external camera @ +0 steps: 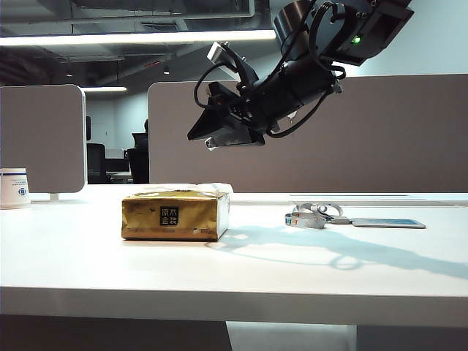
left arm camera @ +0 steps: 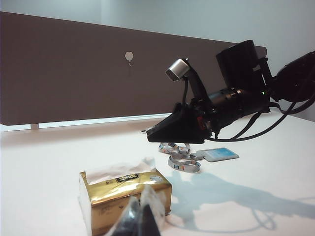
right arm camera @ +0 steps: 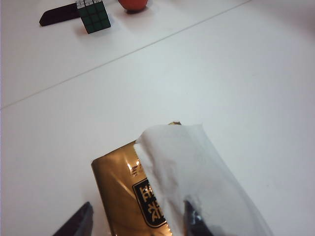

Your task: Pull out a tissue from the tissue box and use it to cover the ID card on the tabletop.

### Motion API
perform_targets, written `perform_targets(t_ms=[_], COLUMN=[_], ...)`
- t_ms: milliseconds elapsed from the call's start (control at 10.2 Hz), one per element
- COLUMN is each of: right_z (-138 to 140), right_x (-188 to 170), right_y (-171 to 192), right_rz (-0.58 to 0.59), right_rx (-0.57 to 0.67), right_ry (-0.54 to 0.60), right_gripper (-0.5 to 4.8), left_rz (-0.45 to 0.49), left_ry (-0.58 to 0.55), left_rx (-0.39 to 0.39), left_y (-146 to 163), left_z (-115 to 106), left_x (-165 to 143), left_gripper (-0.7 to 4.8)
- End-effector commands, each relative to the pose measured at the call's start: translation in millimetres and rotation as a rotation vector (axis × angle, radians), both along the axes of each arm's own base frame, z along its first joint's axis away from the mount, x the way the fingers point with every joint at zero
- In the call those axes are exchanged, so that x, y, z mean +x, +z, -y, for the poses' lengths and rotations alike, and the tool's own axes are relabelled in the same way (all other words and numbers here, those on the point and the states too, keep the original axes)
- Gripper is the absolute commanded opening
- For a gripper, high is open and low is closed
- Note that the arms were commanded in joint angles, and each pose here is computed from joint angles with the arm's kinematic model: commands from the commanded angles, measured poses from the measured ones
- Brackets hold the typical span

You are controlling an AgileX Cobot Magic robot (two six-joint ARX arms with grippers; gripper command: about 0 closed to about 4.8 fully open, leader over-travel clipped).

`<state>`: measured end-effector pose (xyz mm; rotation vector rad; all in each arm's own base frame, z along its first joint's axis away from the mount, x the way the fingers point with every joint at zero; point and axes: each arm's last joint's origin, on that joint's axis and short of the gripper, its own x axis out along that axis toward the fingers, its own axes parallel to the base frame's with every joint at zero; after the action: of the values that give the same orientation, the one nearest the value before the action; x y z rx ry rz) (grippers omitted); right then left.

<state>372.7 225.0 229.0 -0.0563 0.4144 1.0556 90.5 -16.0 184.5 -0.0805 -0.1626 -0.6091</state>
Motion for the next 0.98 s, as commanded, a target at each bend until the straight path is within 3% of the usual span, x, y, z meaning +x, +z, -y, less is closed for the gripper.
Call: perform_targets(t_ms=[98, 492, 591, 985], right_z=[1, 0, 0, -2], right_x=[-1, 4, 6, 13], right_y=[-1, -20, -19, -30], right_rz=[-0.025, -0.066, -0.043, -0.024], right_rx=[-0.032, -0.083, -0.100, -0.107], right_ry=[-0.029, -0.071, -0.124, -0.156], right_gripper=[2.47, 2.57, 2.66, 2.75], left_rz=[0.015, 0.015, 0.015, 0.015], left_ry=[-0.001, -0.001, -0.001, -0.004], left_rx=[0.001, 0.001, 0.000, 0.001], left_y=[2, 2, 2, 2], left_z=[0, 0, 0, 0], left_x=[0, 0, 0, -1], left_gripper=[-0.06, -0.06, -0.06, -0.06])
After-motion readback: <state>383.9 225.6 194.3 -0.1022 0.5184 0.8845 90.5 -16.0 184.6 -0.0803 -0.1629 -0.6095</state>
